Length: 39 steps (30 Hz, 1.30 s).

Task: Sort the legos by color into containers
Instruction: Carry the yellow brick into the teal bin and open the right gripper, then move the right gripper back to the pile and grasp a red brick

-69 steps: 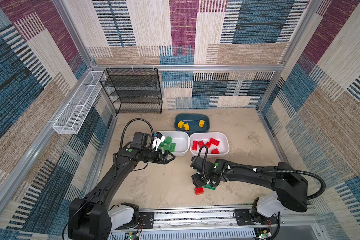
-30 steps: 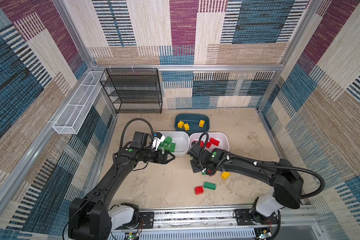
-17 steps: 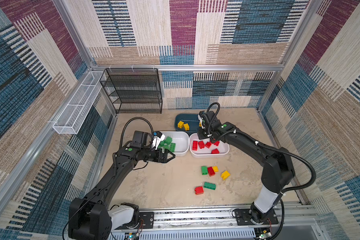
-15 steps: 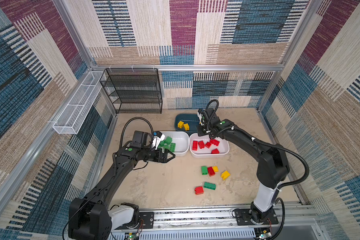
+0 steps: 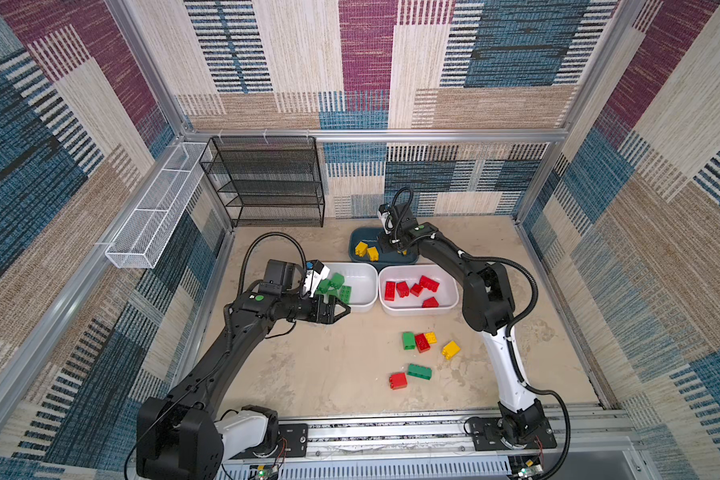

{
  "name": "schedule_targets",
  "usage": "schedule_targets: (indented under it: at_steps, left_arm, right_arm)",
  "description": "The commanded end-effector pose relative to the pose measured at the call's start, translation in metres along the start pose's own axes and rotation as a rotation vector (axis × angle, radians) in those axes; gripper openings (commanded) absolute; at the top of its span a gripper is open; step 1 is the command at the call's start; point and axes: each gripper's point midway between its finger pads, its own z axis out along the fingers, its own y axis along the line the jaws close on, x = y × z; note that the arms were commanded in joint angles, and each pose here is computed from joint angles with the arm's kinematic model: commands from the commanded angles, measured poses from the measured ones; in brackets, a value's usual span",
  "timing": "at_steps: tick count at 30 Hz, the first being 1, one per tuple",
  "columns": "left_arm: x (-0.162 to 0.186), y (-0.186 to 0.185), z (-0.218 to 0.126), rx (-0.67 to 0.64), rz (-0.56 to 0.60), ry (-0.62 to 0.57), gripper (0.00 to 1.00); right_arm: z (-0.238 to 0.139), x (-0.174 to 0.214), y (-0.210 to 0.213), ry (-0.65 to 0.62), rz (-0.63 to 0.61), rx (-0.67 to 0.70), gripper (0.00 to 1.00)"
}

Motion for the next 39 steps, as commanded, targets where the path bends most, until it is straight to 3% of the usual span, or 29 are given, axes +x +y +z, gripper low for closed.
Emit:
schedule_targets:
  at_steps: [1, 10, 19, 24, 34, 39]
  left_arm:
    - [-0.001, 0.001, -0.001, -0.012, -0.002, 0.001, 0.96]
    - [-0.001, 0.001, 0.0, -0.009, -0.009, 0.008, 0.96]
    - [0.003, 0.0, 0.0, 0.001, -0.019, 0.003, 0.95]
    - [0.003, -0.001, 0.004, 0.027, -0.032, 0.004, 0.96]
    - [0.002, 0.002, 0.008, 0.026, -0.023, 0.012, 0.96]
    - [0.0, 0.004, 0.009, 0.019, -0.016, 0.017, 0.96]
  right_arm:
    - [0.007, -0.009, -0.001, -0.026, -0.025, 0.005, 0.34]
    - [0.011, -0.013, 0.008, -0.02, -0.049, -0.072, 0.61]
    - [-0.076, -0.01, 0.031, -0.043, -0.025, -0.176, 0.66]
    - [-0.13, 0.041, 0.052, 0.01, 0.023, -0.192, 0.69]
    - [-0.211, 0.184, 0.108, 0.197, 0.022, -0.222, 0.75]
    - [-0.243, 0.234, 0.152, 0.224, -0.116, -0.372, 0.75]
